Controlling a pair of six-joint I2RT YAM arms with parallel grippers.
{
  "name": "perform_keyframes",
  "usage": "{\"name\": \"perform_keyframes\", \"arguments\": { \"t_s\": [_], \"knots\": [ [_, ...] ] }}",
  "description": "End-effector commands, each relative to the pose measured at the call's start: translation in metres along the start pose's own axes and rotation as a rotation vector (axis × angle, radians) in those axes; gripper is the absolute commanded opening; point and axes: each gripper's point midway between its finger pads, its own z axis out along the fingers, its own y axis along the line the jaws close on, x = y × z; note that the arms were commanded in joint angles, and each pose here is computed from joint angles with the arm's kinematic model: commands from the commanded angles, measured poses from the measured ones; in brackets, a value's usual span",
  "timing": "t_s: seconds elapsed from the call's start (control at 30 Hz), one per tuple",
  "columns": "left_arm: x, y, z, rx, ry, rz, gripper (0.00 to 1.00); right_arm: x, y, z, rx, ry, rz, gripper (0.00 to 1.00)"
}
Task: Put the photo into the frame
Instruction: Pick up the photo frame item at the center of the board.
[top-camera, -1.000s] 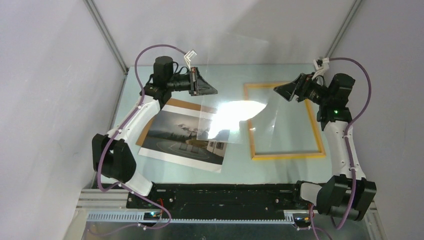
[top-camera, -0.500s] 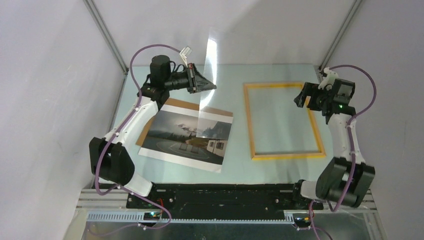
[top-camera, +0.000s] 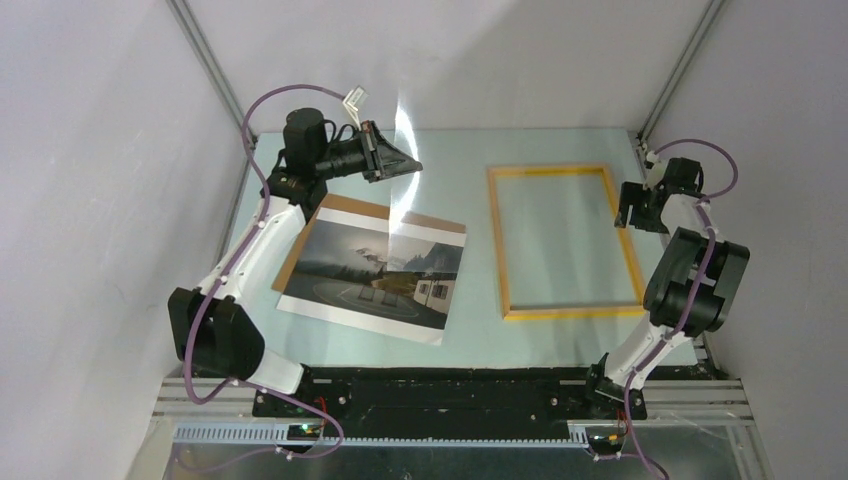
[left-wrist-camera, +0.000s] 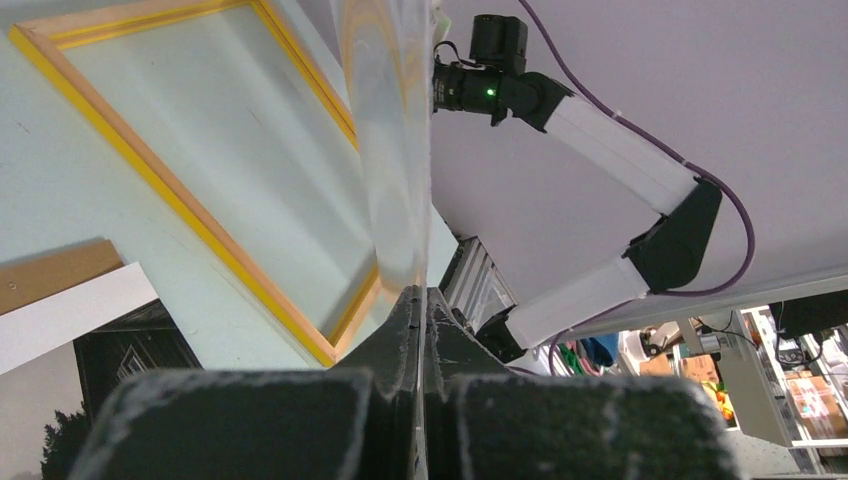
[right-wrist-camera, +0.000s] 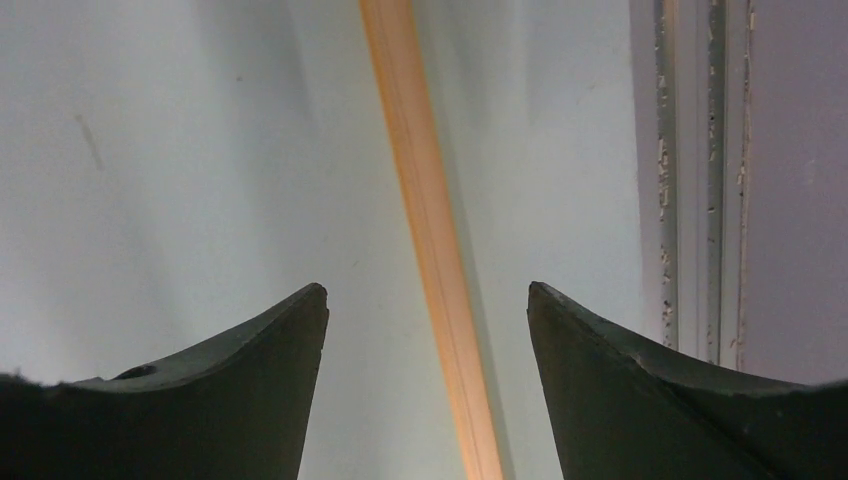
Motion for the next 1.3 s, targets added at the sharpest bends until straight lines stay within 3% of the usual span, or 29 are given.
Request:
{"name": "perform_keyframes", "arguments": {
  "t_s": [0.0, 0.5, 0.6, 0.8, 1.27],
  "knots": [
    [-0.009, -0.024, -0.009, 0.043, -0.028, 0.065, 0.00, -0.010, -0.018, 0.012, 0.054, 0.017, -0.045, 0.76],
    [-0.025, -0.015, -0.010, 0.020, -0.056, 0.032, 0.00, 0.020, -0.015, 0.050, 0.002, 0.146, -0.029, 0.42],
    [-0.026, -0.009, -0.008, 0.010, -0.060, 0.013, 0.00, 0.025, -0.005, 0.049, -0.024, 0.170, -0.026, 0.31],
    [-0.028, 0.002, -0.004, 0.000, -0.070, -0.015, 0.00, 0.030, 0.022, 0.044, -0.056, 0.193, -0.040, 0.20],
    [-0.031, 0.022, -0.005, -0.040, -0.087, -0.013, 0.00, 0.051, 0.082, 0.045, -0.063, 0.241, -0.086, 0.11]
  ]
}}
